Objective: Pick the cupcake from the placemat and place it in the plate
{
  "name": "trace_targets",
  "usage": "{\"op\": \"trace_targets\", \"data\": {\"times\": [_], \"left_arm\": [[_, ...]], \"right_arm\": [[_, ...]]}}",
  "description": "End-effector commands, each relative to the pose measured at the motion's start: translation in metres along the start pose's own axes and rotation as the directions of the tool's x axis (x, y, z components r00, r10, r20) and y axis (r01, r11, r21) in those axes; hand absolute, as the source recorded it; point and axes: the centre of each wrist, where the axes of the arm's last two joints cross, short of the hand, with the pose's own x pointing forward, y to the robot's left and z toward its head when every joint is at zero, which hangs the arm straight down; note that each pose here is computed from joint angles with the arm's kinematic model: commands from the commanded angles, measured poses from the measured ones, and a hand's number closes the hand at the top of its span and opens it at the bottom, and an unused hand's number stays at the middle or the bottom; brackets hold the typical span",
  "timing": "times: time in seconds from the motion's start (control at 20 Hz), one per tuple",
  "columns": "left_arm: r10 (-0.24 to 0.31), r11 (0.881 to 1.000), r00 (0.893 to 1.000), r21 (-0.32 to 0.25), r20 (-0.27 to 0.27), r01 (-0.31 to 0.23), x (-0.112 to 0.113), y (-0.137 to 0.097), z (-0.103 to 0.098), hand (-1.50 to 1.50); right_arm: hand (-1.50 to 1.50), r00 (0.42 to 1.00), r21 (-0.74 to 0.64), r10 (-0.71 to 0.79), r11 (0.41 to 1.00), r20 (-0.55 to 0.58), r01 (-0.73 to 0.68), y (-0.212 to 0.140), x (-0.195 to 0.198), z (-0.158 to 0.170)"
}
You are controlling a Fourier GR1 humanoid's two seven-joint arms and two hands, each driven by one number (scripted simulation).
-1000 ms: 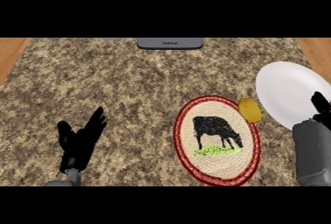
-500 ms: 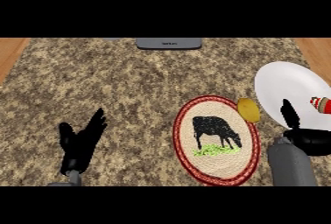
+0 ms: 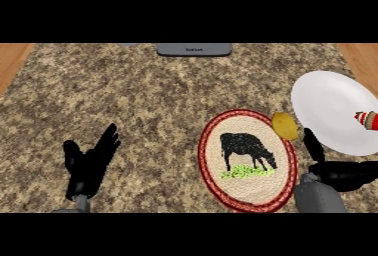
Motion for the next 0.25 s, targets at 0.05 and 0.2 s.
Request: {"op": "trace_targets", "data": {"times": [0.05,0.2], "left_arm": [[-0.009,1.000,1.000,0.001,0.007,0.009,-0.001,-0.015,-0.009,0.00],[-0.025,1.000,1.000,-0.010,0.003,0.025,0.010,0.007,-0.002,0.00]], "right_arm": [[-1.50,1.000,0.014,-0.004,1.000,-0.014,0.004,-0.006,-0.012,0.010],[-1.50,0.999,0.024,-0.005,1.000,-0.033,0.006,0.004,-0.006,0.015]]}}
